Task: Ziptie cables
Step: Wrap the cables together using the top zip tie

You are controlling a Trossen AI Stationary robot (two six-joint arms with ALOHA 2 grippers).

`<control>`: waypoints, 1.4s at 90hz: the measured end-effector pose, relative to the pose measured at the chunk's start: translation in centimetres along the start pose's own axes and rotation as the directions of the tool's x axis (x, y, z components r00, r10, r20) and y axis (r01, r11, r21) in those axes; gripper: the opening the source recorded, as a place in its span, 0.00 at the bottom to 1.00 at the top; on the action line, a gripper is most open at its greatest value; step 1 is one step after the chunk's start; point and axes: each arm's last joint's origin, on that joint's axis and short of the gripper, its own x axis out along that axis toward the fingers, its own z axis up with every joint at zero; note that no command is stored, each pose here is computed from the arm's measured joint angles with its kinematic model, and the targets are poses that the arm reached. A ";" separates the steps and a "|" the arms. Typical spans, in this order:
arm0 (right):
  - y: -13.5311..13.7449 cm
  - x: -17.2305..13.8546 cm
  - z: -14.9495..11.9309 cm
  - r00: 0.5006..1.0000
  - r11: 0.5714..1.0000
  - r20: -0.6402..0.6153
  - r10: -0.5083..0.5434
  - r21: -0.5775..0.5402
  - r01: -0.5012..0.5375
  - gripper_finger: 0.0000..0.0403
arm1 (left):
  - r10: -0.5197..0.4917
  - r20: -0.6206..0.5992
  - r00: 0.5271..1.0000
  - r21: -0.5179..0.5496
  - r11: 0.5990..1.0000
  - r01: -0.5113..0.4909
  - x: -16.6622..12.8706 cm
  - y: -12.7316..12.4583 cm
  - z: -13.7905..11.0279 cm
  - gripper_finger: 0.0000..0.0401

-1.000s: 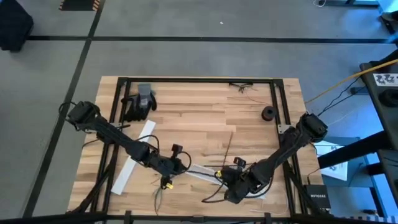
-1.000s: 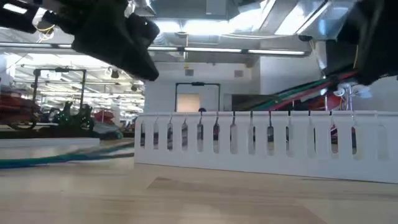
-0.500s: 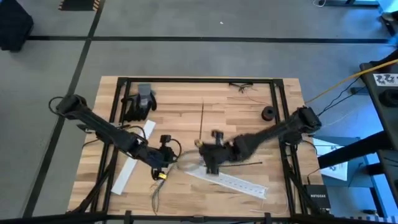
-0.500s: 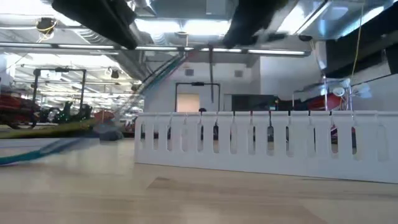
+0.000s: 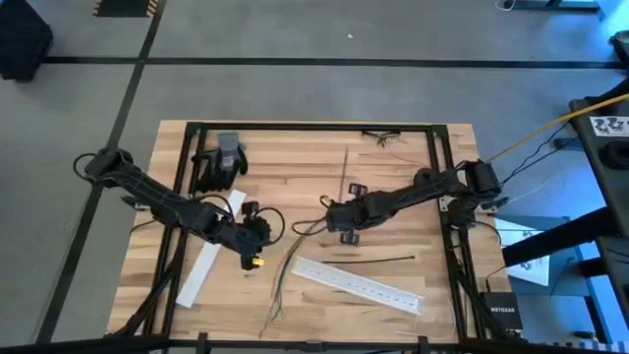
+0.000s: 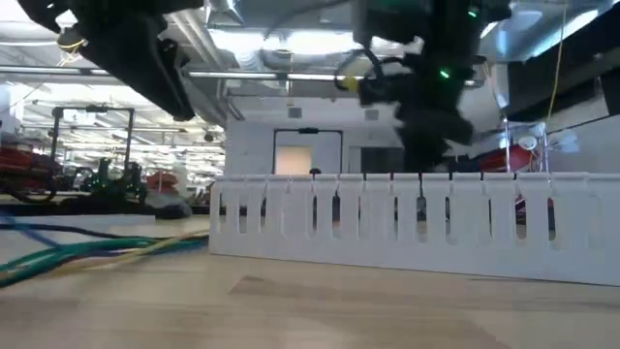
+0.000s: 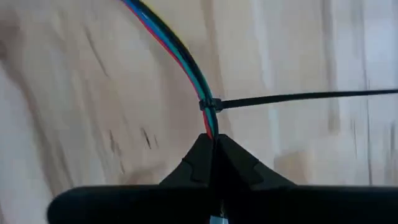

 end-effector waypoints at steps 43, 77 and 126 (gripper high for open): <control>4.4 -7.7 -9.4 0.967 0.970 -0.078 0.242 0.026 -0.241 0.53 | -0.006 0.165 0.986 -0.088 0.996 0.021 2.0 0.8 -0.2 0.36; 6.9 -2.3 -15.2 0.952 0.942 -0.009 0.305 0.148 -0.301 0.38 | -0.012 0.185 0.983 -0.061 0.998 0.023 2.1 0.8 -0.3 0.36; 6.8 -1.5 -15.5 0.958 0.958 0.061 0.279 0.050 -0.282 0.01 | -0.013 0.180 0.984 -0.046 0.999 0.022 2.0 0.7 -0.3 0.36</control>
